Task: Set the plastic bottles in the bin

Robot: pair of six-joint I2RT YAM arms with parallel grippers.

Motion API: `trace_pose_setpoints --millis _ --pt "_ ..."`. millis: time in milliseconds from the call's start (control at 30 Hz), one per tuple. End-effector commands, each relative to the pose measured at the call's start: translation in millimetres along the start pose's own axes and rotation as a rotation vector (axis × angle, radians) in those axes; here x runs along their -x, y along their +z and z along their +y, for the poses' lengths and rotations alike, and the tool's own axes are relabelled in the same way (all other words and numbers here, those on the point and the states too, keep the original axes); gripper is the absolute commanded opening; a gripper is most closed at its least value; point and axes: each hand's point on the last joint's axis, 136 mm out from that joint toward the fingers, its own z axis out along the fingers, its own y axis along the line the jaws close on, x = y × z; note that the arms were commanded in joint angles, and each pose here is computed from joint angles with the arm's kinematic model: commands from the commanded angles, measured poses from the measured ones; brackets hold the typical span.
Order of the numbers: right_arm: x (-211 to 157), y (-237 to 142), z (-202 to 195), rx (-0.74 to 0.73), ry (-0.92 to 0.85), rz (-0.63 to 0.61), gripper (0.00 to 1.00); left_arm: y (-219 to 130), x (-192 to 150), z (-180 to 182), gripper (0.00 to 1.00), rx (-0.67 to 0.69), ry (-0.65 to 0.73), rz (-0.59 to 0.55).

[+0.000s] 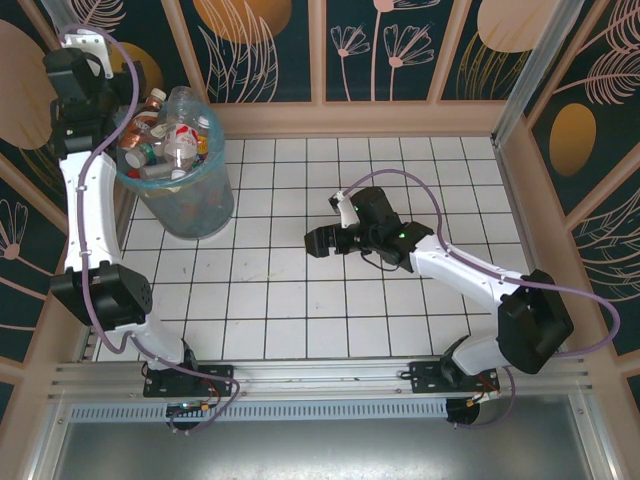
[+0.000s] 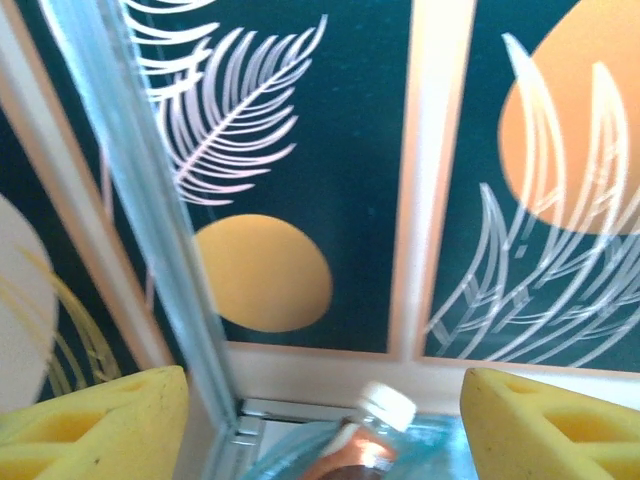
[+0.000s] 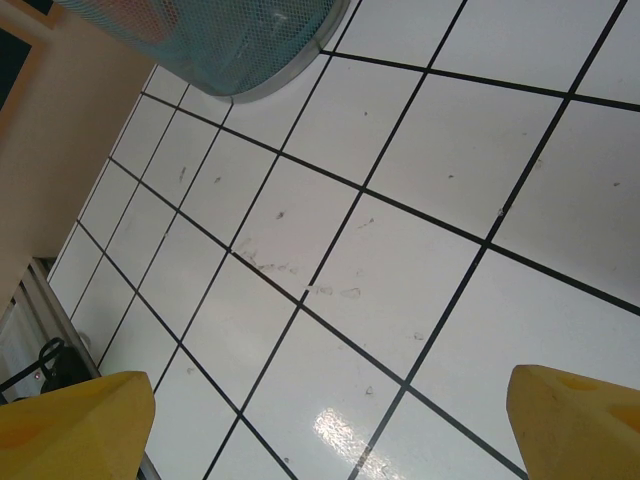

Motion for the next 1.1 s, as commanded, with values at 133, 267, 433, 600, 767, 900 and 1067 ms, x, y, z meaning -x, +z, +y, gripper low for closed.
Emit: trace_pose_setpoints --millis 133,267,433,600,767,900,1067 --pt "8.0 7.1 14.7 0.038 -0.004 -0.009 0.91 19.8 -25.3 -75.4 0.8 -0.148 -0.094 0.152" --pt "5.1 7.5 15.4 0.038 -0.006 -0.002 0.91 35.8 -62.9 -65.6 0.81 -0.054 -0.102 0.301" --pt "1.4 8.1 12.0 0.029 -0.009 0.0 0.91 33.3 -99.6 -56.3 0.82 0.012 -0.083 0.409" --pt "-1.6 12.6 12.2 0.043 0.001 0.008 0.91 27.3 -131.0 -65.6 0.79 -0.039 -0.073 0.459" --pt "-5.8 17.9 11.2 0.05 0.008 0.02 0.91 23.8 -150.5 -70.9 0.81 -0.071 -0.049 0.481" --pt "-8.2 18.8 10.2 0.045 0.006 0.027 0.91 23.7 -152.1 -67.1 0.71 -0.051 -0.039 0.482" --pt "-10.2 17.9 9.3 0.043 0.007 0.025 0.91 12.5 -114.5 -72.8 0.57 -0.09 -0.063 0.345"
